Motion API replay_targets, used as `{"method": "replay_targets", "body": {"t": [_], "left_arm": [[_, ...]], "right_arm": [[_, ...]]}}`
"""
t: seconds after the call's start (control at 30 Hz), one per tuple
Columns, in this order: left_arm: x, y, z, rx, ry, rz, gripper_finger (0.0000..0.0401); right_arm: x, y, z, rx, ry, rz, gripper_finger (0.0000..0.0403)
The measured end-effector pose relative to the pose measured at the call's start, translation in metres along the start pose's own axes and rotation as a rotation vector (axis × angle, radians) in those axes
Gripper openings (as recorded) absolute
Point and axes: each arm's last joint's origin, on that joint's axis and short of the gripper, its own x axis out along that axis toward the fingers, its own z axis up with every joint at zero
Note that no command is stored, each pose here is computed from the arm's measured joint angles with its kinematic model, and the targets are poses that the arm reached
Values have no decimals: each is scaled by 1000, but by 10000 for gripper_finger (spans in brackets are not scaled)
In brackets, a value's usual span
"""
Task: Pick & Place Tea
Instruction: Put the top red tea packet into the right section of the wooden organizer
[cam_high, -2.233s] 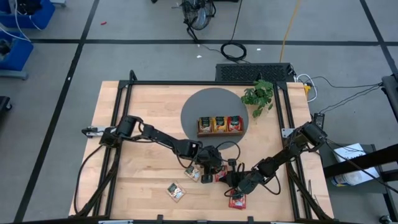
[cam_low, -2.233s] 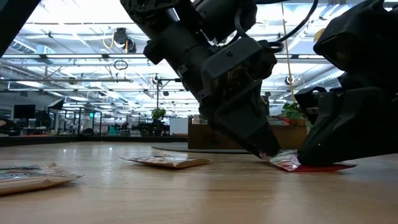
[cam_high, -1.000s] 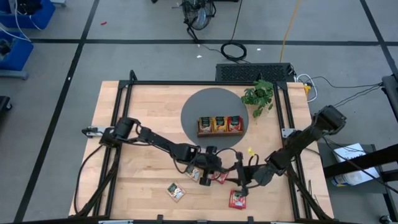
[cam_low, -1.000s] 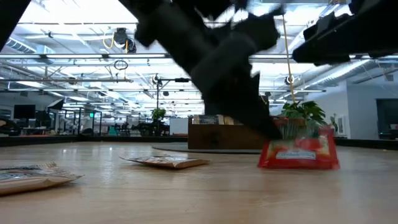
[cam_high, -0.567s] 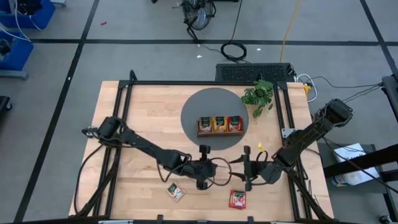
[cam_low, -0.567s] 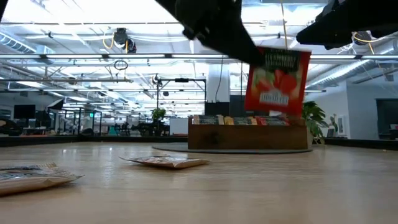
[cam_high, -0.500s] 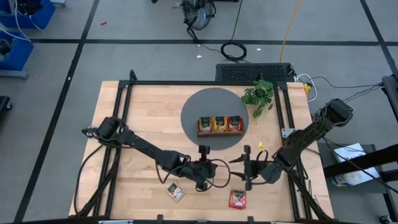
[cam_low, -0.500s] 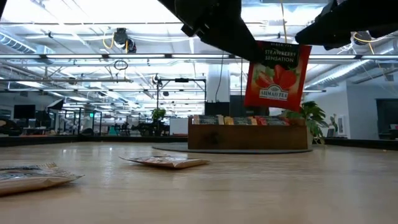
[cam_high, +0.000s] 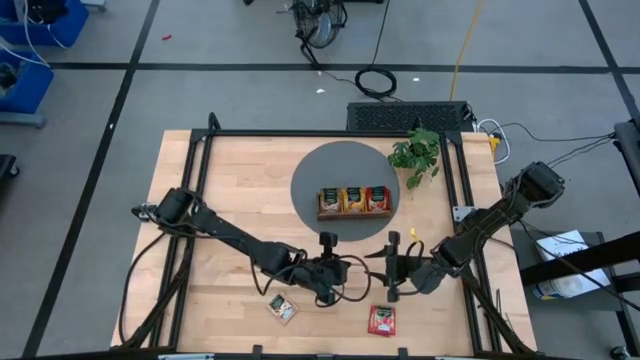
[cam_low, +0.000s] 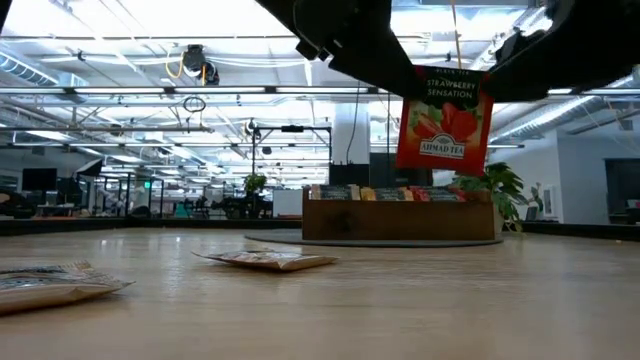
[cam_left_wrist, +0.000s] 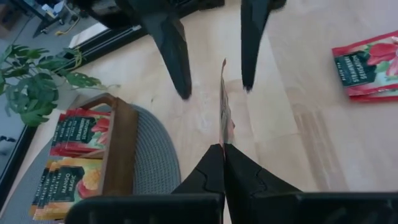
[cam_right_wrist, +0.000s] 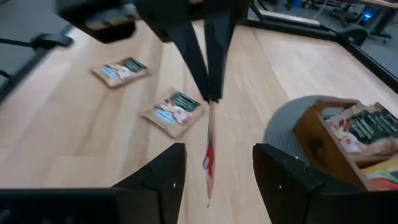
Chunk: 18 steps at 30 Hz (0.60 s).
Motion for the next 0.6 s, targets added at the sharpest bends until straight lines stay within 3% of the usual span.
{"method": "replay_targets", "body": {"t": [0.2, 0.43, 0.6], "left_arm": [[0, 1, 0, -2, 0, 2, 3], [1, 2, 0, -6, 1, -5, 4], [1, 1, 0, -1, 2, -7, 5]], "right_arm": [[12, -7, -3, 41, 30, -8, 135], [15, -8, 0, 1, 17, 25, 18], [16, -9, 2, -1, 8, 47, 5]]}}
